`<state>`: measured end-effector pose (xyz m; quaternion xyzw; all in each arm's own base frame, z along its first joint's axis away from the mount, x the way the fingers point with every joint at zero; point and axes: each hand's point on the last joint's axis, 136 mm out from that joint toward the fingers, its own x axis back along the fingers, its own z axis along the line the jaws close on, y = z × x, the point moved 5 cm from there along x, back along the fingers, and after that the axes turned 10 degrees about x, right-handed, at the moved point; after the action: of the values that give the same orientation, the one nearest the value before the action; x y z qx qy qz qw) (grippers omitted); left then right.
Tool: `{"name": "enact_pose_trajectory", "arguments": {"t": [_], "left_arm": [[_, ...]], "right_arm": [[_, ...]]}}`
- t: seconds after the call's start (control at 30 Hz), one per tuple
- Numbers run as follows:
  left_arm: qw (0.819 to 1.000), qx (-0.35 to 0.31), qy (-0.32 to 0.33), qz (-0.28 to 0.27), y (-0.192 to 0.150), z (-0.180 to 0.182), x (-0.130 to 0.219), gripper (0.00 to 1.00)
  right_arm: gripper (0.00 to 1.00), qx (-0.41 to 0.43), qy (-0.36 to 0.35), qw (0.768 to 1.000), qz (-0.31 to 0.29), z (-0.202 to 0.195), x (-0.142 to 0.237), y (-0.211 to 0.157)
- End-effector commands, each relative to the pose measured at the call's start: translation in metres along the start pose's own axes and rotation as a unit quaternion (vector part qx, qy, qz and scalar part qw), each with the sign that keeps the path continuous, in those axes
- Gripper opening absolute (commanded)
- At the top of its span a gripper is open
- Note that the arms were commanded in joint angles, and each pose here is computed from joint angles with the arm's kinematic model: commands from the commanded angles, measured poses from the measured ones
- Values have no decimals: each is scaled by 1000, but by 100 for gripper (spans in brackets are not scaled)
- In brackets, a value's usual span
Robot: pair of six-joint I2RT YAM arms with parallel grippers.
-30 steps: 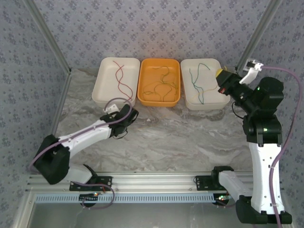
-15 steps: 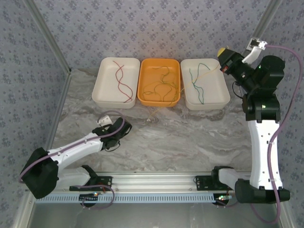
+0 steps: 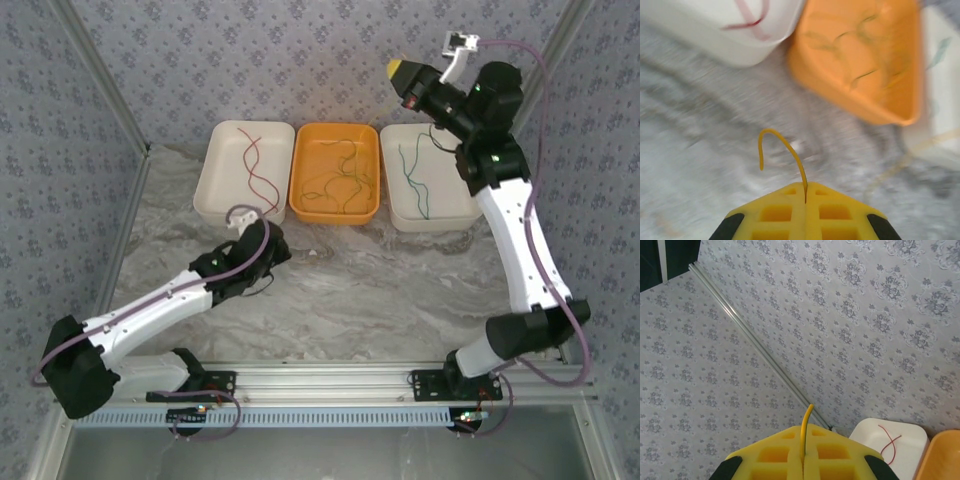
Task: Untangle the cables
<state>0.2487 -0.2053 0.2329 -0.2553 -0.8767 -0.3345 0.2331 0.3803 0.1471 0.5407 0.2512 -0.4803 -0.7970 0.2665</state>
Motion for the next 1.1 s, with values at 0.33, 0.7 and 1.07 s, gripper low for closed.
{"name": "enact_pose_trajectory", "arguments": {"t": [0.33, 0.7, 1.07], "left_arm": [[995, 37, -91, 0, 73, -96, -88, 0], [997, 42, -51, 40, 73, -87, -197, 0], [996, 50, -9, 68, 40, -55, -227, 0]], "right_arm": [[0, 25, 21, 999, -39, -82, -113, -5], [0, -37, -27, 999, -18, -213, -190, -120], [0, -78, -111, 985, 102, -267, -201, -247]]}}
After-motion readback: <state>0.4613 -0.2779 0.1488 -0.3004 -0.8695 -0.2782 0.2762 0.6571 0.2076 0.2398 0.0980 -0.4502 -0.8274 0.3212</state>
